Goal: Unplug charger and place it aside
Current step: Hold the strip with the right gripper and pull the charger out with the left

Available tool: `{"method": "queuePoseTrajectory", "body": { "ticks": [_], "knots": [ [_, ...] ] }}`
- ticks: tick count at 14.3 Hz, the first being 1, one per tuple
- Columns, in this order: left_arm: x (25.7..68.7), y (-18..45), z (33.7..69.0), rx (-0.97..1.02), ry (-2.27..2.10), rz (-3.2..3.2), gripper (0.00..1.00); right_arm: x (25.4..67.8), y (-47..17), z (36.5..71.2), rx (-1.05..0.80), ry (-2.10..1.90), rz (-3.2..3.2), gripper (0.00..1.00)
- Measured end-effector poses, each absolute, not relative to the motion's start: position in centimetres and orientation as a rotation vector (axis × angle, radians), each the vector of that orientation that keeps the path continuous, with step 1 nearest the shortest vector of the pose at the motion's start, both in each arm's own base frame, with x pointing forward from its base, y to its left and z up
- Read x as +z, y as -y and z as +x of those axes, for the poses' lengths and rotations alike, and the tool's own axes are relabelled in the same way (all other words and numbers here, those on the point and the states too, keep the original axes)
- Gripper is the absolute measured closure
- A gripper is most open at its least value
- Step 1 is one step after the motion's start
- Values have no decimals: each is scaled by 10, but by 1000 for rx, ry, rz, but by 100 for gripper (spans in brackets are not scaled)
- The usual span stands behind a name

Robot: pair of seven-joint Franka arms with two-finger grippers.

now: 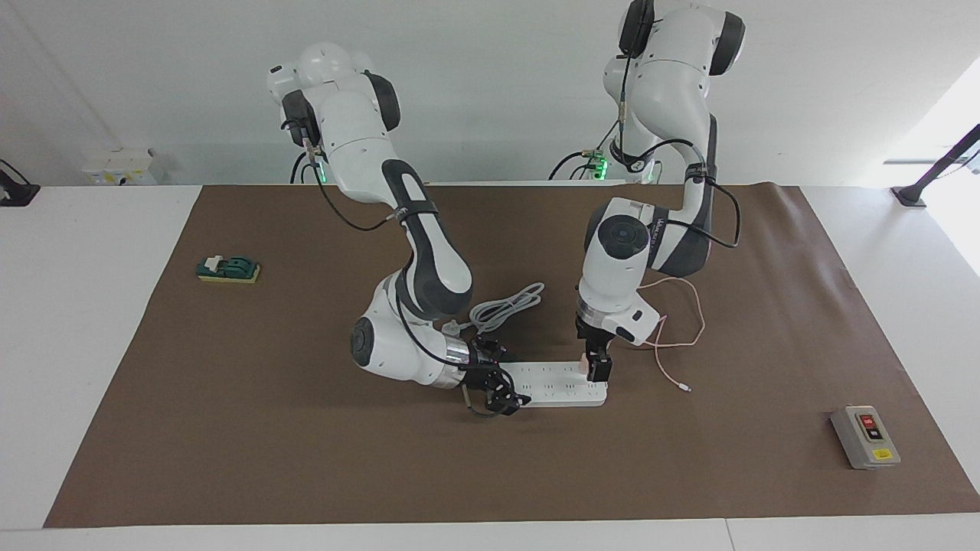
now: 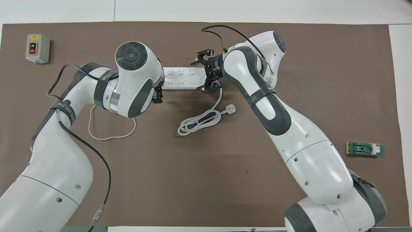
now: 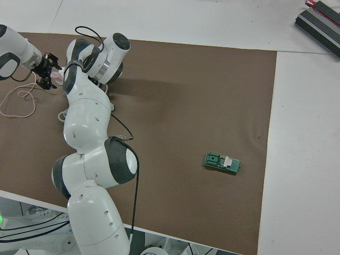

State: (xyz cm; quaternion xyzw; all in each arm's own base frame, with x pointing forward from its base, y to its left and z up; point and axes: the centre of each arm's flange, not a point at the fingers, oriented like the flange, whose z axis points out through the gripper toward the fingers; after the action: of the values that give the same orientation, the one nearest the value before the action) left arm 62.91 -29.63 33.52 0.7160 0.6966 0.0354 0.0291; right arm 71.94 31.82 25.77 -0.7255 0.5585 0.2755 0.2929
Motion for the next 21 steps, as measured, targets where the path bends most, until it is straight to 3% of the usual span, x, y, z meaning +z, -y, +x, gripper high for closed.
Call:
{"method": "queuePoseTrajectory", "body": {
  "ticks": [6,14,18,19,21],
  "knots": [
    [335,293,631,116,-2155,2204,0,239,-308,722,858,-1575,-1785,0],
    [324,297,644,112,-2163,2206,2,219,-307,721,872,-1628,-1763,0],
    [323,297,645,113,-2163,2207,11,220,-307,721,872,-1629,-1762,4],
    [324,297,645,113,-2163,2206,16,220,-307,721,872,-1629,-1762,4],
    [325,297,646,116,-2161,2206,41,220,-307,721,871,-1629,-1762,4]
  ]
}}
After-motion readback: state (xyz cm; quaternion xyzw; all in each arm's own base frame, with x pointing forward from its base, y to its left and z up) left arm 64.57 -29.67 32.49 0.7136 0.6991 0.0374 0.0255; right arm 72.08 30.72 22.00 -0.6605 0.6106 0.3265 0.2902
